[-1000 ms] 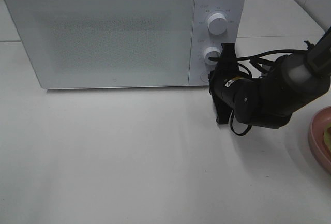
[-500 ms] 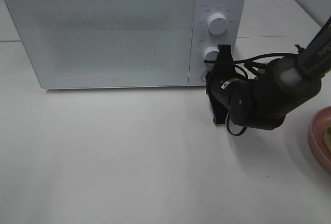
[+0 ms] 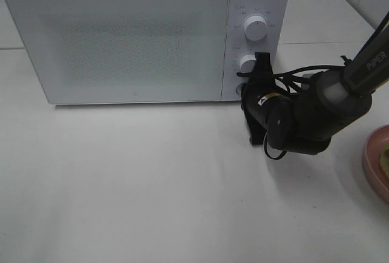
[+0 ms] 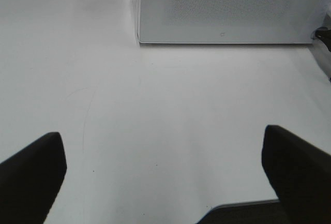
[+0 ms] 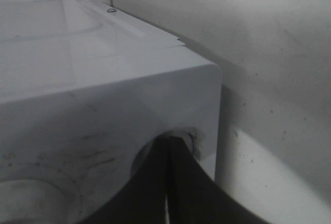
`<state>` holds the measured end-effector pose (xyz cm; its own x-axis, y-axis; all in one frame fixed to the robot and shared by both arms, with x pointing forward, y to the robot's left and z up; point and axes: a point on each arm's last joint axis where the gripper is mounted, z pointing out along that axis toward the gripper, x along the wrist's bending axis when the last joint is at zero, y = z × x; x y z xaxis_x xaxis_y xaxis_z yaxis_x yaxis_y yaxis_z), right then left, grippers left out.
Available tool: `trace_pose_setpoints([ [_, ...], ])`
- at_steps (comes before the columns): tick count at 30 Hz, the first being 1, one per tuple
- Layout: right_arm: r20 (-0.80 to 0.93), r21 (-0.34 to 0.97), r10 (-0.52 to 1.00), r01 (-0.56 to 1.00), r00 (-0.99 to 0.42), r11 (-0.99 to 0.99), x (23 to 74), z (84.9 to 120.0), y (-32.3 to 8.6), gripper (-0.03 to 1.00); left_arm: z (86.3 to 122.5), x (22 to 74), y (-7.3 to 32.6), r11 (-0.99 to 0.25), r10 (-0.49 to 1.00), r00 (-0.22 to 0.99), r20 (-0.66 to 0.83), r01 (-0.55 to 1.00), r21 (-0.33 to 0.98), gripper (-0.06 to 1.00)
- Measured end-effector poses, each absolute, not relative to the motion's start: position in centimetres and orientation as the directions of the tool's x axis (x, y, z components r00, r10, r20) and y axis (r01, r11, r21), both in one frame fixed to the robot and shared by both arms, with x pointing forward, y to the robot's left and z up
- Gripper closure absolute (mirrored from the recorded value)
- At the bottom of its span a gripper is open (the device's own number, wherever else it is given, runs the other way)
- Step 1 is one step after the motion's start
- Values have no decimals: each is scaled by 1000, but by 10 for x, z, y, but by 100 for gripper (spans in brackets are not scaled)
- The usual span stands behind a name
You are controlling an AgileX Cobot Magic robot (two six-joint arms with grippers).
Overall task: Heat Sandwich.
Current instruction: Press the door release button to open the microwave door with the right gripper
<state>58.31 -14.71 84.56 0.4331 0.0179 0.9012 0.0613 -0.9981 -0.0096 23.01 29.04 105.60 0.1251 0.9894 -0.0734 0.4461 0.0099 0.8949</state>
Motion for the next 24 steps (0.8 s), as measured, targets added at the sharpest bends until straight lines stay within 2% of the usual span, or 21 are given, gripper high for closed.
trace_pose_setpoints([
  [24,909,-9,1,21,416,-1000,594,839,-138,95,1056,230,290,10,989,125,-73,446,895,-2],
])
